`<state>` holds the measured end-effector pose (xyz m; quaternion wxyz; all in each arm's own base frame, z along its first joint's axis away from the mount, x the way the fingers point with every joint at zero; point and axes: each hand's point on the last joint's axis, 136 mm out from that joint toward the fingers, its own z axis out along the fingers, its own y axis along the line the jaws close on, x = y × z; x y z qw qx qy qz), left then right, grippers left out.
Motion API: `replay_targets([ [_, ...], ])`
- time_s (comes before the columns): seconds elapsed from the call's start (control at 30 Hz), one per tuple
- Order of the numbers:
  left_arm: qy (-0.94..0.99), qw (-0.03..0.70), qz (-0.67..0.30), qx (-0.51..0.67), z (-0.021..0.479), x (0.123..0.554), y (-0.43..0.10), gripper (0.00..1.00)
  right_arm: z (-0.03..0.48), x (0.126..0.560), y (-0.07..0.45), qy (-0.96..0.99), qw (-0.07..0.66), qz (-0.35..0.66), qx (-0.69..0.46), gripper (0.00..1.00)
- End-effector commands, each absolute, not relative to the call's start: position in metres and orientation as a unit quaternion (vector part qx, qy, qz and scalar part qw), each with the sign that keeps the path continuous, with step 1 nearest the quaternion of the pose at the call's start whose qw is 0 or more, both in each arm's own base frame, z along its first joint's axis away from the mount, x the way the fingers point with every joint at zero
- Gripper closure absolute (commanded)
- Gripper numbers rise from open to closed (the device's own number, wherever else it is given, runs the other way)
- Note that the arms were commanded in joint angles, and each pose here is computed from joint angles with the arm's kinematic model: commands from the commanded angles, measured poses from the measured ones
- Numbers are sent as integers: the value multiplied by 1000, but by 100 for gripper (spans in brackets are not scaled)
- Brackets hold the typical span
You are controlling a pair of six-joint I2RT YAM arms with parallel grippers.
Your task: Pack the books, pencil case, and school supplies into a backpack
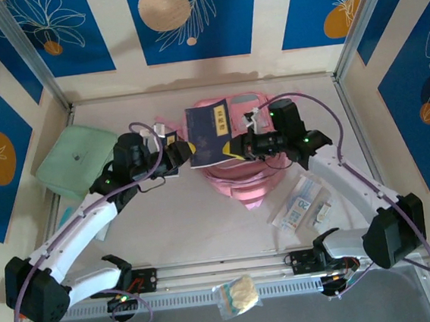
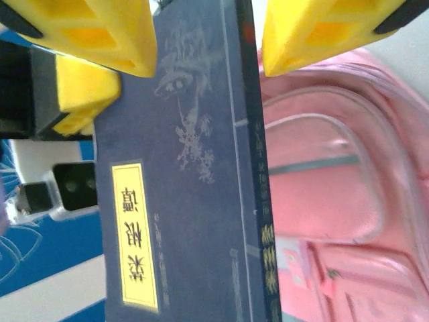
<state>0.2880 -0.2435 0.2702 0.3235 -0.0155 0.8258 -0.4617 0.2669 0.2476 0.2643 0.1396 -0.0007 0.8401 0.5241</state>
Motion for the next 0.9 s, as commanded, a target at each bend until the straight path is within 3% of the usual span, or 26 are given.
replay_targets([
  [0.0, 868, 355, -336, 87, 250, 289, -236, 50, 265, 264, 209, 862, 178, 474, 34, 100],
  [0.4, 831, 342, -208, 385, 202, 296, -331, 38, 240, 256, 109, 862, 214, 420, 187, 100],
  [0.63, 792, 316, -171, 493, 166, 304, -379, 35, 226, 251, 69, 849, 231, 396, 261, 100],
  [0.87, 784, 295, -143, 526, 133, 327, -402, 35, 223, 251, 50, 840, 238, 389, 294, 100],
])
